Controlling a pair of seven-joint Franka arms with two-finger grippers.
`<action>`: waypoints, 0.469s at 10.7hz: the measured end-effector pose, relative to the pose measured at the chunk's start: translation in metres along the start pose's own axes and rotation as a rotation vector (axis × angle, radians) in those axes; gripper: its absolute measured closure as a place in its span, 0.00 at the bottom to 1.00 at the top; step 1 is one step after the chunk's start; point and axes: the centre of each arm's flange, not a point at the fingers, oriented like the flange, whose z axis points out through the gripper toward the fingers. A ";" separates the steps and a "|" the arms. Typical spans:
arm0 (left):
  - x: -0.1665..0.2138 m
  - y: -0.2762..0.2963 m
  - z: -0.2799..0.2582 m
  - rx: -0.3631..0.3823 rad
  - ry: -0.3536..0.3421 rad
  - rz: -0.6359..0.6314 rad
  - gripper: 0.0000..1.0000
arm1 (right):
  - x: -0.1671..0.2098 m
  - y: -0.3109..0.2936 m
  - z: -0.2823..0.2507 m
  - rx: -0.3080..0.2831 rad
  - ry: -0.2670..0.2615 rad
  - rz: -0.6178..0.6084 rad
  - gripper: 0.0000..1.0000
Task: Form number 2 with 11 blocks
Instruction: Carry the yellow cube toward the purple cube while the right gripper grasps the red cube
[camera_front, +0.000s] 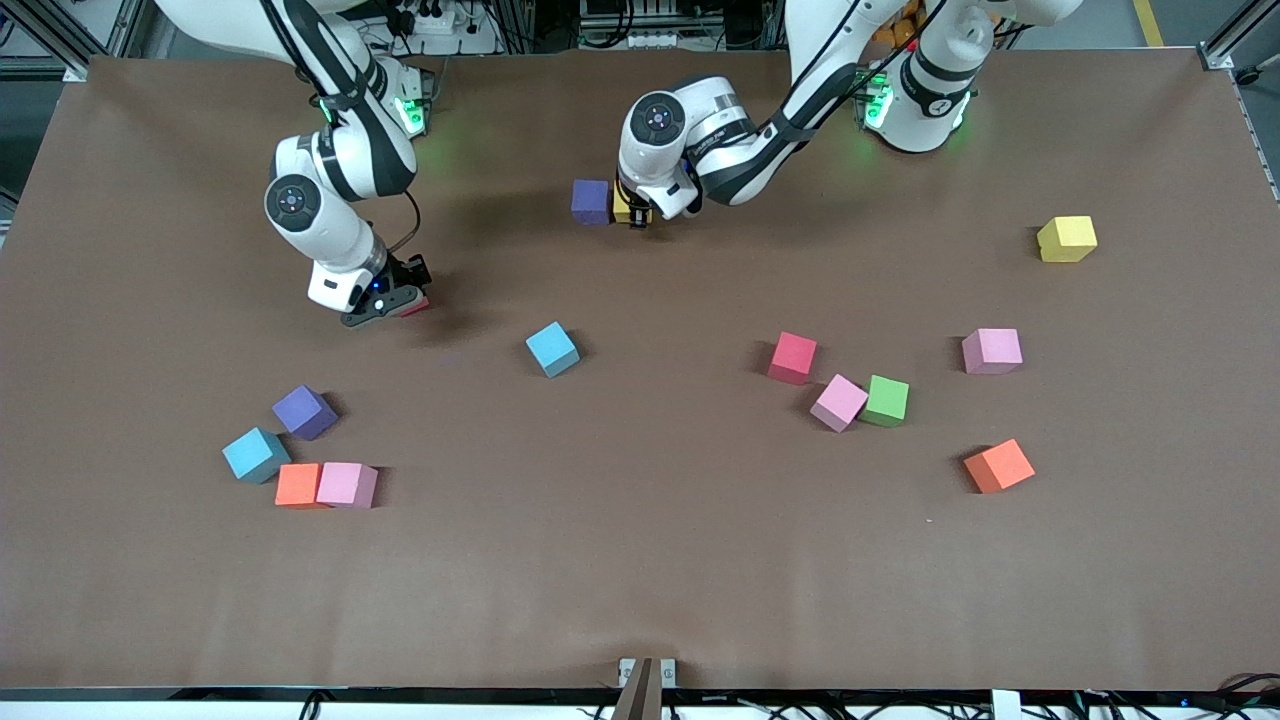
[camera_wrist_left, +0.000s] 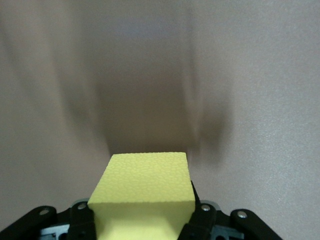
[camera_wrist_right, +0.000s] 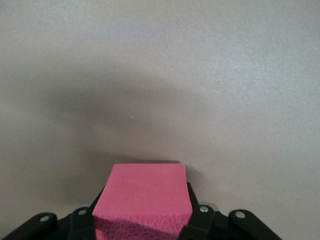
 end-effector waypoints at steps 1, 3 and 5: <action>0.000 0.000 0.000 0.000 0.000 0.000 0.41 | 0.001 0.000 -0.001 0.000 0.002 -0.001 0.41; -0.003 0.002 -0.001 -0.001 -0.006 -0.001 0.41 | 0.002 -0.001 -0.002 0.000 0.006 -0.002 0.41; -0.006 0.005 -0.001 0.002 -0.014 -0.003 0.41 | 0.004 -0.007 -0.003 0.007 0.010 -0.001 0.41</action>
